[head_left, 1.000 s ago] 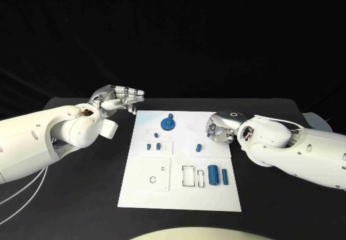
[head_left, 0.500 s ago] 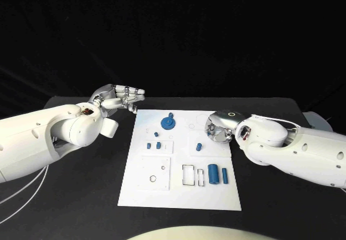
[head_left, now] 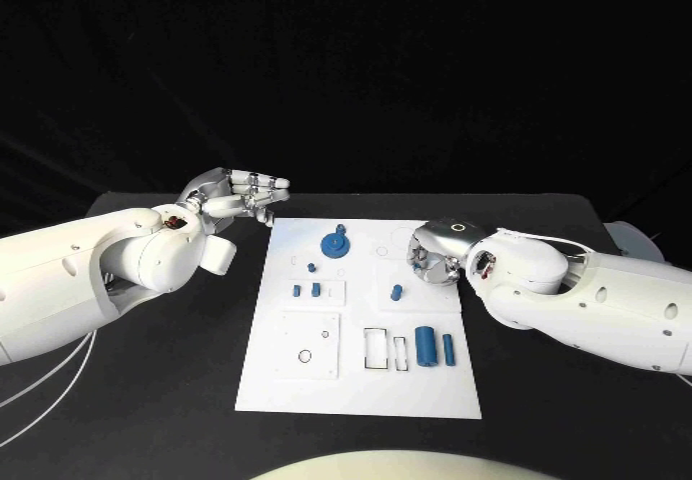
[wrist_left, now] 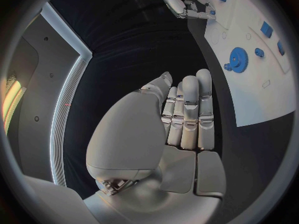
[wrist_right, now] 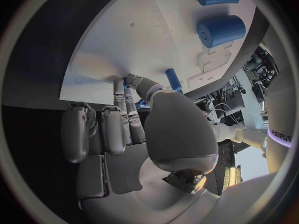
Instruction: Assemble the parts on the task board
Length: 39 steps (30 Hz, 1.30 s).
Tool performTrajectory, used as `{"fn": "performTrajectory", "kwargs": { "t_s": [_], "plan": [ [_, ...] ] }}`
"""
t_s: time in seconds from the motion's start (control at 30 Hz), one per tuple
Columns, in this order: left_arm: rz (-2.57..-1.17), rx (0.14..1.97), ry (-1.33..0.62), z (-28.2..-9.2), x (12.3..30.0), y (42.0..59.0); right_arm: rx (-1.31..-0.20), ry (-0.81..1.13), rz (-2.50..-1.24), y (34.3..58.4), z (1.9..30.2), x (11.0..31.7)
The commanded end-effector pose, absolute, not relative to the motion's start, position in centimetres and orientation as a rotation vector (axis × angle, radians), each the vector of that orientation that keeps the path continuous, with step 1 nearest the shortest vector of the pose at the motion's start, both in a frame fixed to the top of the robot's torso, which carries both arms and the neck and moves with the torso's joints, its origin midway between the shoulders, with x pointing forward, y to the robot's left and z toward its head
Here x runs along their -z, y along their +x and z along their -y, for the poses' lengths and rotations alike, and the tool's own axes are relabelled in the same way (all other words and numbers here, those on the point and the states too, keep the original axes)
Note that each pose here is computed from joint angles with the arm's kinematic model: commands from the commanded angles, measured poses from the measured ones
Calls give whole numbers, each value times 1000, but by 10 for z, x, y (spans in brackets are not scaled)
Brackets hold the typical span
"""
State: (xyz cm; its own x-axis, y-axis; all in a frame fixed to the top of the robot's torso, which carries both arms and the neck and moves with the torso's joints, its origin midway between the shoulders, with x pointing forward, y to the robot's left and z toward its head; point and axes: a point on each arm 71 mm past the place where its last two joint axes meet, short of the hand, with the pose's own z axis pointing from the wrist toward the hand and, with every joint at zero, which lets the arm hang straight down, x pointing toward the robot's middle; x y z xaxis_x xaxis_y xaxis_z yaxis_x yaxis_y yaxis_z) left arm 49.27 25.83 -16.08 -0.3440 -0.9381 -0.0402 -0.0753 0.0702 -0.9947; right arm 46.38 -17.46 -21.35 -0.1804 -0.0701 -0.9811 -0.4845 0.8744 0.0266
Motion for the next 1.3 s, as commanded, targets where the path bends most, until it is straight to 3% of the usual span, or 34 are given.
{"fn": "performTrajectory", "kwargs": {
  "t_s": [0.03, 0.67, 1.0, 1.3],
  "plan": [
    [-1565, 1387, -1044, -256, 160, 493, -354, -453, -1755, 462, 175, 221],
    [-1567, 1372, -1034, -258, 161, 493, -391, -423, -1669, 454, 178, 209],
    [-1571, 1372, -1034, -258, 161, 493, -429, -414, -1617, 443, 177, 188],
    [-1581, 1383, -1030, -252, 161, 492, -558, -447, -1569, 413, 148, 173]
  ]
}}
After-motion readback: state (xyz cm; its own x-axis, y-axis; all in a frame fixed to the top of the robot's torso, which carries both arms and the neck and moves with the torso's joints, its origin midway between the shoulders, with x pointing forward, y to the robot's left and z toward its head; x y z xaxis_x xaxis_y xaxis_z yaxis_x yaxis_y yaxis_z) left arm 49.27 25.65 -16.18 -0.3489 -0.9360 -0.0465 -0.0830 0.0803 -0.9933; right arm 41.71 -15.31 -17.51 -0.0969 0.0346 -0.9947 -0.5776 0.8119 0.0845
